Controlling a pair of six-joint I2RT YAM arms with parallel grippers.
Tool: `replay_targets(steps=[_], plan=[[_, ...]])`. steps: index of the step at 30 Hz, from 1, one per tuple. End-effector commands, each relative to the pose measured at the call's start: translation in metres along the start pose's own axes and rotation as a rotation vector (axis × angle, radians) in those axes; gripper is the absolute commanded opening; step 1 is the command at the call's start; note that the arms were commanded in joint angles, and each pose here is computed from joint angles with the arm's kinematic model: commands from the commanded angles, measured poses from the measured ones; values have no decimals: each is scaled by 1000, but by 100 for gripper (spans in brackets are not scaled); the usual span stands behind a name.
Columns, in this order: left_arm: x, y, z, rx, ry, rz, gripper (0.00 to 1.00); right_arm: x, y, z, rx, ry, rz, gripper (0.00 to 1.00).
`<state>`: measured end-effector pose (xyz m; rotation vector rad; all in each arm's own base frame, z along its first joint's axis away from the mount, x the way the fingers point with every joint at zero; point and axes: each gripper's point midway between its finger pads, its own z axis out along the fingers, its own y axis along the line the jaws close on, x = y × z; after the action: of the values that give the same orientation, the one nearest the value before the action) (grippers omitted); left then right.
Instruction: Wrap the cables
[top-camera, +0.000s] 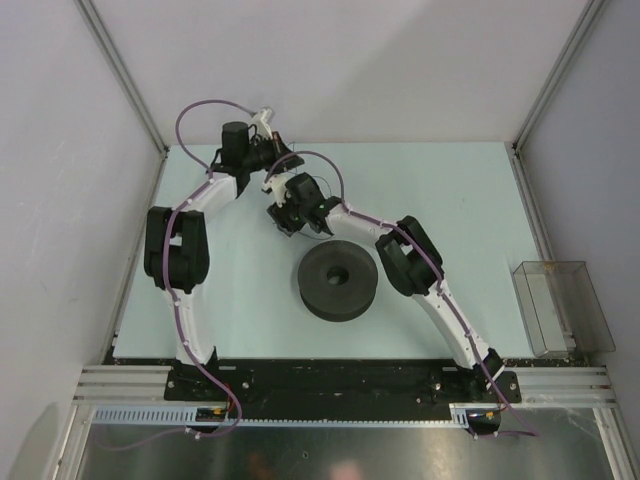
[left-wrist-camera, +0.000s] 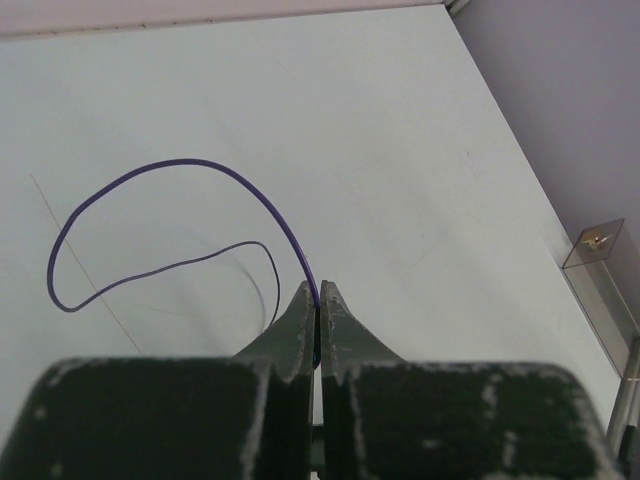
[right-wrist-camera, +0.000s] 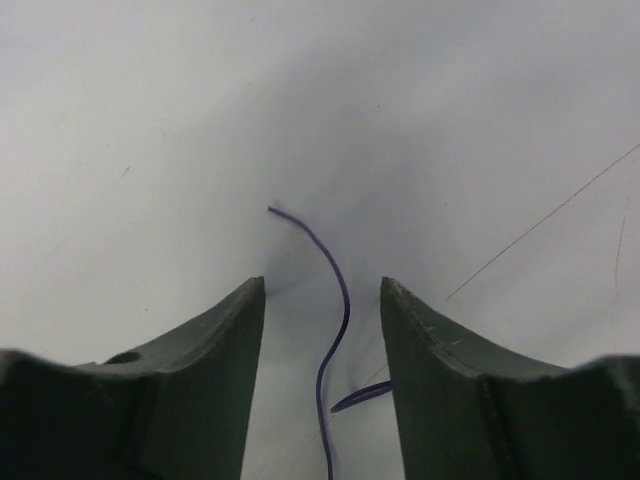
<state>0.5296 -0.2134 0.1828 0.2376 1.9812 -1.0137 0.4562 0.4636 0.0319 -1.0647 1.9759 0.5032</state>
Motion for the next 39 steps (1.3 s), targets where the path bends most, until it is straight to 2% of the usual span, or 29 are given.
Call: replay_targets(steps=[1,6,8,13,17,21,24,30,39], plan=[[-8,-9,-1,33,2,-27,0,17,-34,2,89,87,69,47],[-11,-6,-3,26,-7,-41,0,22,-34,0,68,111,63,7],[-13,-6,-4,25,-10,-43,0,23,-27,-6,35,113,57,2],[-20,-11,-9,23,-23,-35,0,-32,-3,-55,-49,-60,12,0],[-28,-9,-23,-10,-38,-13,0,-107,-8,-125,-71,-261,30,0],[-29,6,-51,-106,-18,28,0,-172,-54,-217,9,-451,82,0],[-22,20,-78,-208,40,122,0,-198,-104,-290,131,-569,130,0],[-1,37,-147,-372,176,370,0,-203,-208,-434,431,-758,195,0],[49,74,-252,-515,460,599,0,-164,-293,-590,819,-891,192,0]])
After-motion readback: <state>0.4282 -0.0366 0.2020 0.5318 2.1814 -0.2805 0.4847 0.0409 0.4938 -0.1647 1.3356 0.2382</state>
